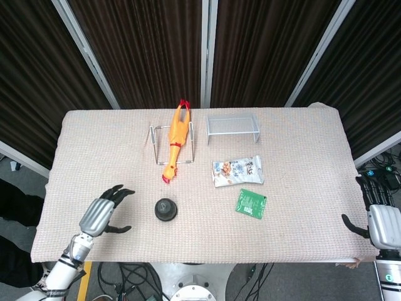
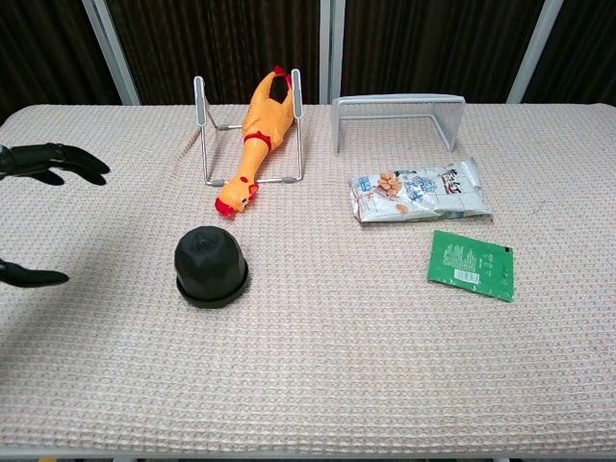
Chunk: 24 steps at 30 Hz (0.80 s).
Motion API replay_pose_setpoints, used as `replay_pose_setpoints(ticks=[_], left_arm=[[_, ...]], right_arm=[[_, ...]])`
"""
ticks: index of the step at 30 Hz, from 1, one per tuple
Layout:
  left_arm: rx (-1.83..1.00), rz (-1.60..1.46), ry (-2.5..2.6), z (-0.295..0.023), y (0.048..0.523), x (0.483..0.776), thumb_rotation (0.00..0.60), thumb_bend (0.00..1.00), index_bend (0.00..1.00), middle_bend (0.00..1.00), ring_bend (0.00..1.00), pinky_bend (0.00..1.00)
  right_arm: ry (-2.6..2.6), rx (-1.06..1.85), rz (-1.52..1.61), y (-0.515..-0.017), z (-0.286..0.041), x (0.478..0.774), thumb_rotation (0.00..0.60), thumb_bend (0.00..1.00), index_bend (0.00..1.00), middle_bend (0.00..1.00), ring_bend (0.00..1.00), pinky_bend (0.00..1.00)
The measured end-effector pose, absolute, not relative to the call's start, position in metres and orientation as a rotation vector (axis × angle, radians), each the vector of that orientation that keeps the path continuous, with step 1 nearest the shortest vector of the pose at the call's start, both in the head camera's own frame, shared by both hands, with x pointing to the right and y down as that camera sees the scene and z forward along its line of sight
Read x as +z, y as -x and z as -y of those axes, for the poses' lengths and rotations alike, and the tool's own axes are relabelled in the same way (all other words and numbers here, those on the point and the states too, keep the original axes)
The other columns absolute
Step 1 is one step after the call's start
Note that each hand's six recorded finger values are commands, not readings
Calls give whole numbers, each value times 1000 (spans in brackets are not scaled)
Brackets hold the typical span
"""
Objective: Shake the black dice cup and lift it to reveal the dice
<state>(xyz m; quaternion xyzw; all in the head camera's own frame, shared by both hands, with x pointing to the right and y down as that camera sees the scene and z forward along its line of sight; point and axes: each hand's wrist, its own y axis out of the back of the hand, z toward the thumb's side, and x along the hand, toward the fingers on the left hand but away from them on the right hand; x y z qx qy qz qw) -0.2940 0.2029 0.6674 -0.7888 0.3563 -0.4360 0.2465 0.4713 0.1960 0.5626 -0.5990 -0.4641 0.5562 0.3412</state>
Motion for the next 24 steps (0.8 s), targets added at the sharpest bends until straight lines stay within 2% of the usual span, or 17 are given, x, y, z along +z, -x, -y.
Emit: replay_pose_setpoints(ticks=[11,24], left_arm=[[-1183,-949,2252,-203,260,701,600,31,182,193,83,161],[-1170,-877,2317,-208,233,722,600,31,182,195,83,161]], right_arm=[[1563,1462,1199,-470,-196,567,600,163,0,0,0,0],[1558,1479,1202,-474,-197,569,600,162,0,0,0,0]])
